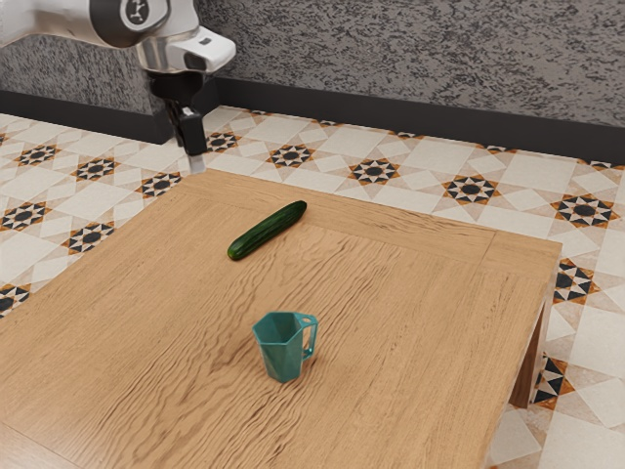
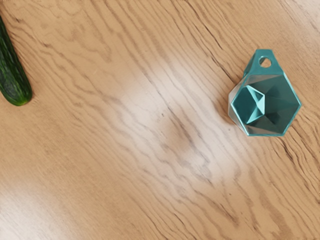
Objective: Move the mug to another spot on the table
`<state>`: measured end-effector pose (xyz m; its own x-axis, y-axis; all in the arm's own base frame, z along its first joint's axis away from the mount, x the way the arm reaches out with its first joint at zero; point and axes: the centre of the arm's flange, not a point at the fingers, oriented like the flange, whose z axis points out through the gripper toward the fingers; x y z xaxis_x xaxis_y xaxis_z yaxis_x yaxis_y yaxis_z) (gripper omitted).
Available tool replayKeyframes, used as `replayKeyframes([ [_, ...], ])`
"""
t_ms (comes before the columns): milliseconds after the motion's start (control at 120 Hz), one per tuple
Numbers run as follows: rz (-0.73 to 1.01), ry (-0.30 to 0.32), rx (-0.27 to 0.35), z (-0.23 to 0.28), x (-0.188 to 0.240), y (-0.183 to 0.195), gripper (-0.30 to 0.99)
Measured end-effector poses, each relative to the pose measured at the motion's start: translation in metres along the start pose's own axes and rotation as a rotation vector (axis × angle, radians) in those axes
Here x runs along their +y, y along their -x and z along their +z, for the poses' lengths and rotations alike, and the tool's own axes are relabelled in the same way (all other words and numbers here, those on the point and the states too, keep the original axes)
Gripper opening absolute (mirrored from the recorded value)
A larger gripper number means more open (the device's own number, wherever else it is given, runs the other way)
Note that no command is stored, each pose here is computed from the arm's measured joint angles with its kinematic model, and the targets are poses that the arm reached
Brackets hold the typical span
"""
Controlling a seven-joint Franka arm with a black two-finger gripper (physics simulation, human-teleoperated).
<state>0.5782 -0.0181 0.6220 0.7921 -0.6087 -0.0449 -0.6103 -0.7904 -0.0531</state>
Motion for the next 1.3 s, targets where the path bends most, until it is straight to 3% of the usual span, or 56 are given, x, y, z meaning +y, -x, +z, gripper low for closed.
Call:
replayKeyframes([
  [267, 0.063, 0.006, -0.008, 0.005, 0.004, -0.003, 0.69],
  [400, 0.178, 0.038, -0.021, 0.019, 0.05, -0.035, 0.69],
  [492, 0.249, 0.078, -0.035, 0.05, 0.082, -0.06, 0.69],
  [708, 0.259, 0.135, -0.055, 0.141, 0.096, -0.083, 0.69],
  [950, 0.246, 0.139, -0.053, 0.204, 0.095, -0.099, 0.69],
  [1300, 0.19, 0.1, -0.073, 0.235, 0.105, -0.113, 0.69],
])
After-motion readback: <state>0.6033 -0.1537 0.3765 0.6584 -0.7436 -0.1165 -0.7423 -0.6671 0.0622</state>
